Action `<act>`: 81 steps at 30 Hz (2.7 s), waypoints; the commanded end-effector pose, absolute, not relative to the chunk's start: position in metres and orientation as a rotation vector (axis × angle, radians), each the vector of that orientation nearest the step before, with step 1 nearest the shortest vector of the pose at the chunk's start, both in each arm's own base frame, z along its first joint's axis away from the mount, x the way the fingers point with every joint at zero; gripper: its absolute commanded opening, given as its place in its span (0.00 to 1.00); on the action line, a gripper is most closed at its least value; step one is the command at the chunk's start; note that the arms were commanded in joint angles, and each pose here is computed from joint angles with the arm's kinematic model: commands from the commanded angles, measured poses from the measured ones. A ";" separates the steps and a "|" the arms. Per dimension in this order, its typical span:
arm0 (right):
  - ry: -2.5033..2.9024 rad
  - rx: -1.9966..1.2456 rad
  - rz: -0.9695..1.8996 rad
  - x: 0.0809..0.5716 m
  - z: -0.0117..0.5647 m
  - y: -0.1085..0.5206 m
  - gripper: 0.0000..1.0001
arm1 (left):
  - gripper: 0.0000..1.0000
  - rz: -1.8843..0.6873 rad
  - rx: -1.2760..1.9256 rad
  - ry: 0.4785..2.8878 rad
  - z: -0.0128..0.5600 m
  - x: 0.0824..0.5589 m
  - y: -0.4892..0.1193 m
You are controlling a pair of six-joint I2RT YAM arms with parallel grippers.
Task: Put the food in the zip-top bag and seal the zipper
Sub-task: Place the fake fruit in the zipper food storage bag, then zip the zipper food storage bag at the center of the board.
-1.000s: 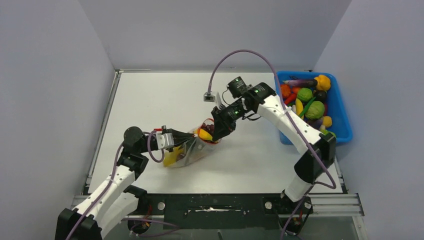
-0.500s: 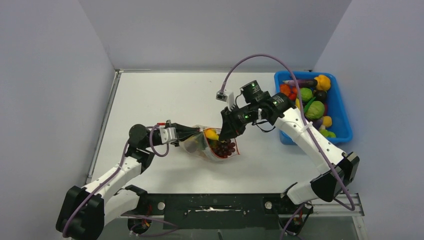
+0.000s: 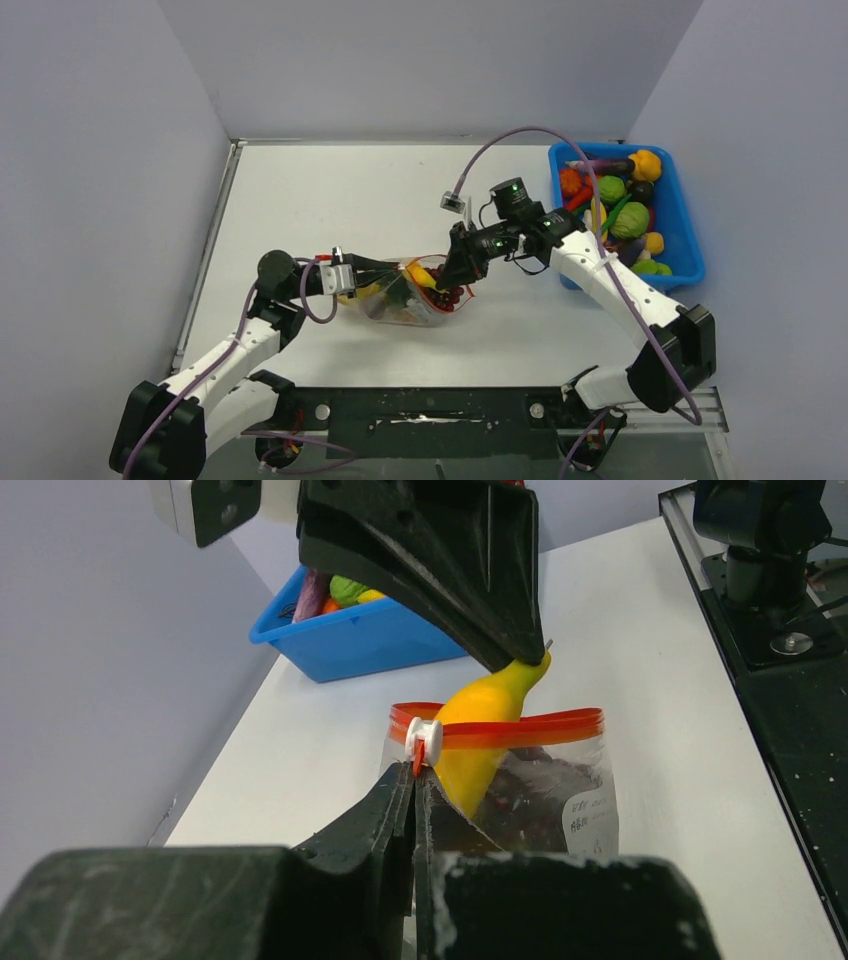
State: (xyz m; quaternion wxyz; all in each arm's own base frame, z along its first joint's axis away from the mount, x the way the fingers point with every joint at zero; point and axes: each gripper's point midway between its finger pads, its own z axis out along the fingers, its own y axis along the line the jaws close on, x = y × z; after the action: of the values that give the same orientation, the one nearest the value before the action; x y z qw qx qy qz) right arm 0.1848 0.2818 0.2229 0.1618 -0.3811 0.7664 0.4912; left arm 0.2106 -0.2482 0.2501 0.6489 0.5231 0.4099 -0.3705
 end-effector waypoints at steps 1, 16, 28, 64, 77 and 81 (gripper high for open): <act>1.905 -1.031 1.516 0.185 0.272 0.282 0.00 | 0.00 -0.784 1.208 0.852 0.270 0.212 -0.246; 1.969 -0.911 1.481 0.205 0.242 0.289 0.00 | 0.00 -0.825 1.231 0.833 0.272 0.205 -0.248; 2.147 -0.757 1.251 0.231 0.222 0.303 0.08 | 0.00 -0.863 1.250 0.828 0.270 0.201 -0.249; 1.463 -1.041 0.826 0.246 0.317 0.293 0.40 | 0.00 -0.873 1.118 0.982 0.288 0.214 -0.244; 1.269 -1.274 0.859 0.226 0.315 0.337 0.43 | 0.00 -0.892 1.081 0.984 0.293 0.207 -0.240; 1.246 -1.331 0.879 0.212 0.311 0.350 0.46 | 0.00 -0.896 1.082 0.988 0.292 0.206 -0.240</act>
State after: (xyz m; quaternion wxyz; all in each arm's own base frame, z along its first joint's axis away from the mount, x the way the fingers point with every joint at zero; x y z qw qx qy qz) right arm 0.2186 0.3320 0.2681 0.4823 -0.5336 0.5922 0.3634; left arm 0.2067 -0.2424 0.2592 0.6179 0.4779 0.4718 -0.4088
